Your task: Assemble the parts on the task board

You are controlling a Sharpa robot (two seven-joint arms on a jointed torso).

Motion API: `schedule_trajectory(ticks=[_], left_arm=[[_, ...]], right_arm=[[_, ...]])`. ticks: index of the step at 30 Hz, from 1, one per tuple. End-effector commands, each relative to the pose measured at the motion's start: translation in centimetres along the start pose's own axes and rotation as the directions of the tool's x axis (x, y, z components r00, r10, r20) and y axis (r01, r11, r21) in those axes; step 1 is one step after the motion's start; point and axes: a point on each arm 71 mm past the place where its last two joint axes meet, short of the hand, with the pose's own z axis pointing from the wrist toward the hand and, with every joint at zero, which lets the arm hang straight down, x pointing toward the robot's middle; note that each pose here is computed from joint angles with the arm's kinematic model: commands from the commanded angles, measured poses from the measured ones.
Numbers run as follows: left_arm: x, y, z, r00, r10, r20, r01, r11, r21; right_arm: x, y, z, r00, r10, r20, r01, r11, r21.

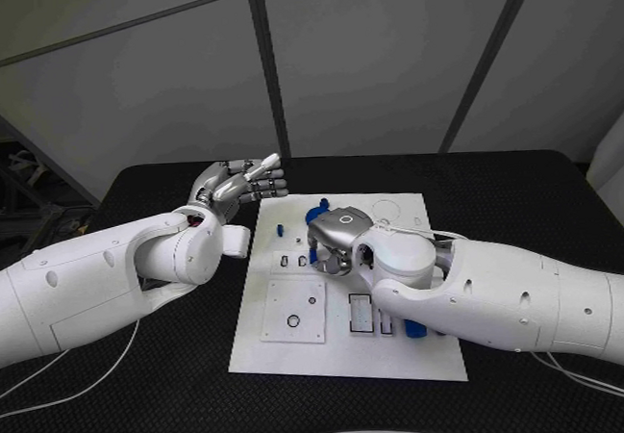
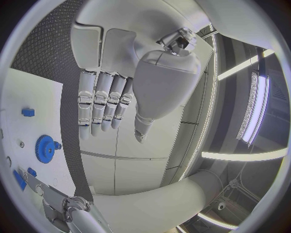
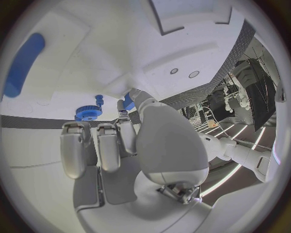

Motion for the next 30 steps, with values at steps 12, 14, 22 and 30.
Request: schedule_trajectory(ticks=[12, 14, 22, 30], left_arm=[[0.12, -0.14, 0.03, 1.000, 0.002, -0.012, -0.002, 1.000, 0.007], [0.11, -0.14, 0.03, 1.000, 0.002, -0.012, -0.002, 1.000, 0.007], [0.10, -0.14, 0.02, 1.000, 0.002, -0.012, -0.002, 1.000, 0.006], [0.09, -0.14, 0.01, 1.000, 0.002, -0.012, -0.002, 1.000, 0.006]], right_arm=[[0.13, -0.02, 0.07, 1.000, -0.006, -0.022, 0.006, 1.000, 0.005], [0.11, -0.01, 0.08, 1.000, -0.004, -0.019, 0.005, 1.000, 0.005], [0.01, 0.10, 0.08, 1.000, 0.001, -0.010, 0.000, 1.000, 0.003], [0.01, 0.24, 0.14, 1.000, -0.001, -0.012, 0.001, 1.000, 0.002]])
